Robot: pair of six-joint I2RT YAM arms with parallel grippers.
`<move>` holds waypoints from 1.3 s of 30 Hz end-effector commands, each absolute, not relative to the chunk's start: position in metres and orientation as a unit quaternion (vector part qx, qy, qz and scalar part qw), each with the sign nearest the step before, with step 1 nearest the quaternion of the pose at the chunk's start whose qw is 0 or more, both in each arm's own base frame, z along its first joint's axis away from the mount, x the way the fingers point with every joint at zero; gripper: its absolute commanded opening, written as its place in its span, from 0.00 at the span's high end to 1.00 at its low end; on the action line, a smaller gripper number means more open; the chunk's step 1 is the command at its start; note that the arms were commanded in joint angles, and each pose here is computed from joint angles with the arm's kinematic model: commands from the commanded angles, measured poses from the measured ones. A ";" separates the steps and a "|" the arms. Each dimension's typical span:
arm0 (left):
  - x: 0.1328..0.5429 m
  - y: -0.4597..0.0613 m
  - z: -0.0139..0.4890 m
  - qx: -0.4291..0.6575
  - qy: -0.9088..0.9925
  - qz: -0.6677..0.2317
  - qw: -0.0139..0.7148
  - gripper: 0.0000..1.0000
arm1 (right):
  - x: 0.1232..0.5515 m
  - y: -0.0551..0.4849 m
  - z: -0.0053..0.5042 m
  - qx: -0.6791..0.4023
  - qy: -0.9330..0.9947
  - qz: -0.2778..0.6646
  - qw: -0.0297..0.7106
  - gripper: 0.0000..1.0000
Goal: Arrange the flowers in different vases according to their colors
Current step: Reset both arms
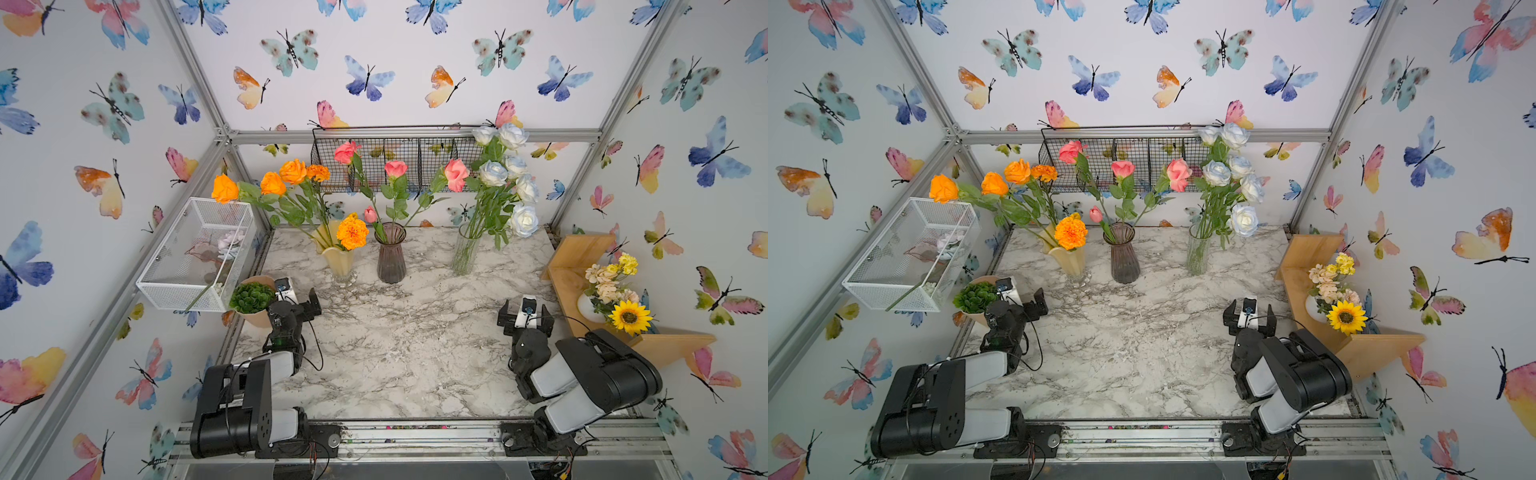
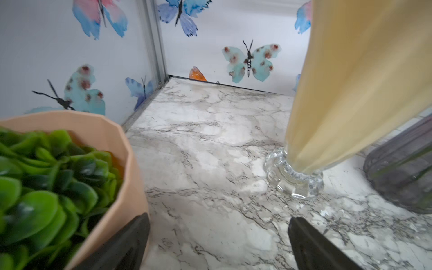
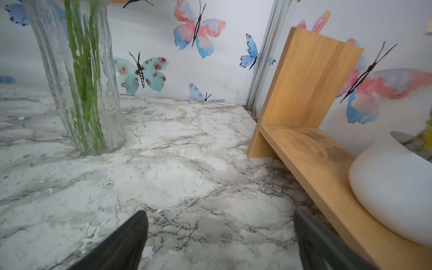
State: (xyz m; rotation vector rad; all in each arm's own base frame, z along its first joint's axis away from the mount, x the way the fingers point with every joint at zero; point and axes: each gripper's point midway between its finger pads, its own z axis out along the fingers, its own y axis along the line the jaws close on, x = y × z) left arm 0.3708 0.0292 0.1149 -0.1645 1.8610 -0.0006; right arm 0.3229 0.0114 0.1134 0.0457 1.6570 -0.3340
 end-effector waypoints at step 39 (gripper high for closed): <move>0.353 0.018 0.122 -0.085 0.759 0.070 0.641 0.01 | 0.341 0.025 0.129 -0.012 0.715 -0.080 0.695 0.01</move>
